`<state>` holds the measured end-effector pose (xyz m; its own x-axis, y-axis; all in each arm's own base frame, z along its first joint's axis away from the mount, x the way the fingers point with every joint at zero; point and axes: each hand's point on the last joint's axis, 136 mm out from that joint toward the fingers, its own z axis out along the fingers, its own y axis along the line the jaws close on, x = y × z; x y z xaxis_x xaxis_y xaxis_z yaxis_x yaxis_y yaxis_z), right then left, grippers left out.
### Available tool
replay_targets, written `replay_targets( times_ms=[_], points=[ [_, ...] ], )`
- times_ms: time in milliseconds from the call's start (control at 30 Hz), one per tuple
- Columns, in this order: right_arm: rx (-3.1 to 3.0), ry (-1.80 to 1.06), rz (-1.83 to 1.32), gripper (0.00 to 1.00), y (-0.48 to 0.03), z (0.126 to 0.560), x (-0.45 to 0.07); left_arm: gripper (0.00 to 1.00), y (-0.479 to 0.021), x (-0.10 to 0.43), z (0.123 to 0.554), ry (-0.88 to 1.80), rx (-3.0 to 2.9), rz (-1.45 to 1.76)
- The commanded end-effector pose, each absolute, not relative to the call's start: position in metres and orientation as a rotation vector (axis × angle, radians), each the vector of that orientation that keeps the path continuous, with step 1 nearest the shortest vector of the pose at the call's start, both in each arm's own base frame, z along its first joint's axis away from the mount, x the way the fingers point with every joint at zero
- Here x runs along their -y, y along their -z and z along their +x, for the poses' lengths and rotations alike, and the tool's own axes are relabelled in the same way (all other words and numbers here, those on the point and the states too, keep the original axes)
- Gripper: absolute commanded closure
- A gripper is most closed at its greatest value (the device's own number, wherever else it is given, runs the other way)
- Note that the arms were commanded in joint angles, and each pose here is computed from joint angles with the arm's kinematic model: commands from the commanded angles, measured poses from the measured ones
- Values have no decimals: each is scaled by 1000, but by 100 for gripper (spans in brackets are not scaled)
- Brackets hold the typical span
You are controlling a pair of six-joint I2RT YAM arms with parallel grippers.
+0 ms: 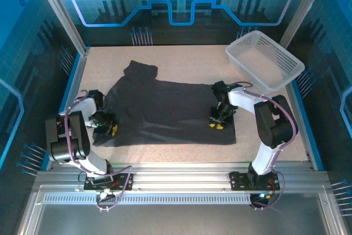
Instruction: Fold and stack the t-shirts
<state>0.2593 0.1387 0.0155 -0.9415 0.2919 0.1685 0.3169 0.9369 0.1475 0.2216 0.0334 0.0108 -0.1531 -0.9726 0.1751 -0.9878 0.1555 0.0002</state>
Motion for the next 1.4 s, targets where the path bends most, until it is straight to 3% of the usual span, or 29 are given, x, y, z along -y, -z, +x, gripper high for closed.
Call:
replay_targets(
  times_ms=[0, 167, 333, 533, 833, 1033, 1367],
  points=[
    [2884, 235, -516, 73, -17, 249, -142, 79, -1, -47, 197, -50, 2188, 2013],
    [3093, 275, -482, 65, -61, 282, -136, 73, -55, -65, 255, 5, 2437, 2047],
    [3275, 524, -391, 55, -101, 333, -142, 65, -96, -59, 359, -144, 2685, 1997],
    [3322, 674, -276, 55, -124, 381, -154, 62, -93, -54, 493, -419, 2962, 1785],
    [3348, 729, -293, 55, -145, 400, -160, 50, -61, -64, 615, -626, 3205, 1657],
    [3344, 711, -328, 55, -146, 390, -153, 49, -39, -59, 645, -631, 3254, 1644],
    [3325, 752, -379, 55, -142, 392, -146, 49, -5, -4, 629, -566, 3222, 1433]
  ],
)
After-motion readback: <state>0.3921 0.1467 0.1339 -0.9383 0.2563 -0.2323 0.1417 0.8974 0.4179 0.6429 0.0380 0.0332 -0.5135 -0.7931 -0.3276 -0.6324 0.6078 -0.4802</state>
